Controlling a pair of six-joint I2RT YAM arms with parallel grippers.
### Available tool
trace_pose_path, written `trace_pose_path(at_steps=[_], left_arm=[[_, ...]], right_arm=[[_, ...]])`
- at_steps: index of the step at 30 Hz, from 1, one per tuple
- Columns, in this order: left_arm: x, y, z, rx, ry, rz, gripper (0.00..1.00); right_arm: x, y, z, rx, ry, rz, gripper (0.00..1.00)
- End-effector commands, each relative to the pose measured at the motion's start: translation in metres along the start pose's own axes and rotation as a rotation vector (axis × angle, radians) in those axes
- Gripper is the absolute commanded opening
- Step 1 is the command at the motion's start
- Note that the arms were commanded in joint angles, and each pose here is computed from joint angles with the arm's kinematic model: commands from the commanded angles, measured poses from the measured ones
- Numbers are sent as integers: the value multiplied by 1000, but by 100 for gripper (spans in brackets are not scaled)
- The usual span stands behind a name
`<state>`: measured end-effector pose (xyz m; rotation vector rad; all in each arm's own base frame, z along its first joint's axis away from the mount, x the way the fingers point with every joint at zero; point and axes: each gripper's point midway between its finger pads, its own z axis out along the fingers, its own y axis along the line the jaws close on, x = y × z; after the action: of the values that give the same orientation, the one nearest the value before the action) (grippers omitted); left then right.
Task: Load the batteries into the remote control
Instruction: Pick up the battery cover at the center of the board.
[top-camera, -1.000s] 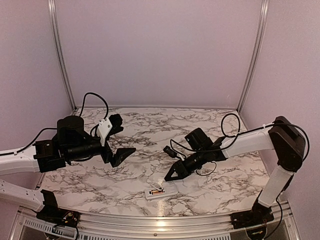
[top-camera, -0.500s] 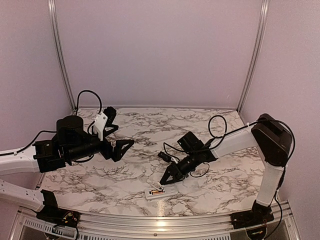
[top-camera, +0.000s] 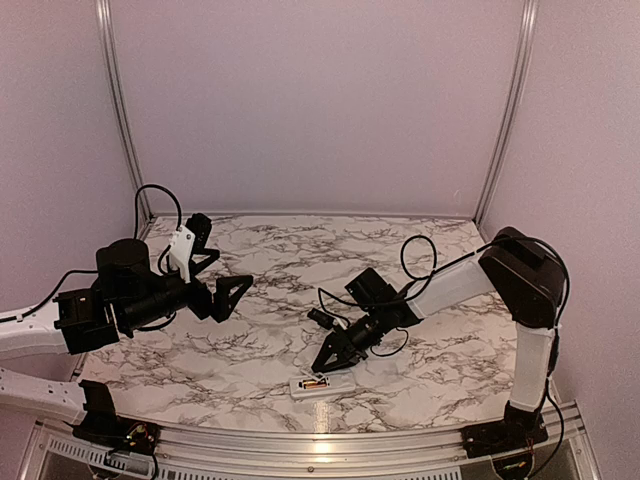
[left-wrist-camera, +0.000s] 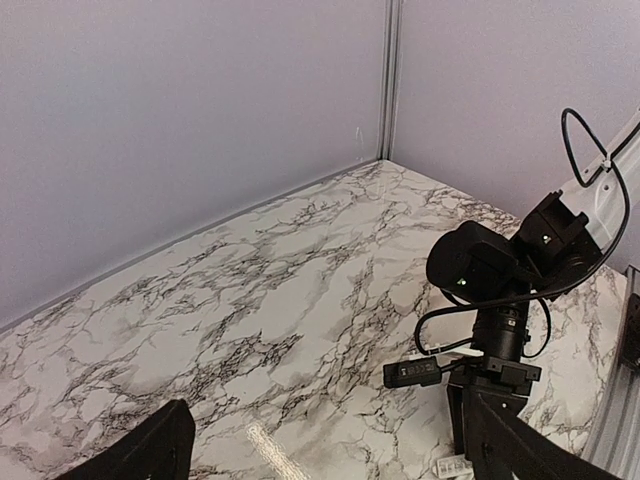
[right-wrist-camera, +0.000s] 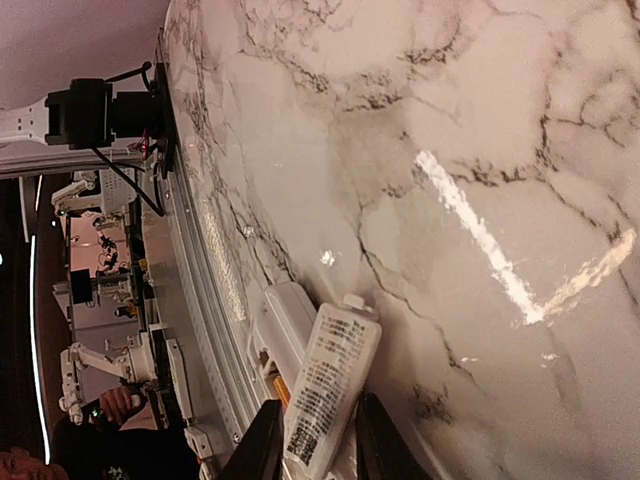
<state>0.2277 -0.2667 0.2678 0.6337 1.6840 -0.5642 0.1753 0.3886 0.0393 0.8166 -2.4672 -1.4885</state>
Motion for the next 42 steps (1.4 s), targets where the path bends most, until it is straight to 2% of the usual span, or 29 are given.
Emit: trace_pose_path(at_steps=[1,12,22,26,30,34,38,42], left_arm=[[-11,4,-8,-14,-61,-18,99],[-2,11,-2,-65,-9,-29,99],[15,8,4,-52,58,-83,99],[40,-11,15,39,137,-146,99],[75,-46,26,220,246,-186,99],[94,-68,34,336,296,-226,99],[113,-88,33,458,342,-200,88],[117,-98,24,541,322,-169,76]], right_arm=[[-1,9,9,-51,24,13,22],[-8,18,7,-98,2,-3,0],[-10,26,-1,-110,-27,-43,0],[-12,33,-5,-117,-46,-75,0],[-15,42,-11,-129,-67,-114,0],[-15,53,-16,-143,-76,-150,0],[-14,63,-22,-162,-71,-186,0],[-8,79,-28,-185,-60,-237,0]])
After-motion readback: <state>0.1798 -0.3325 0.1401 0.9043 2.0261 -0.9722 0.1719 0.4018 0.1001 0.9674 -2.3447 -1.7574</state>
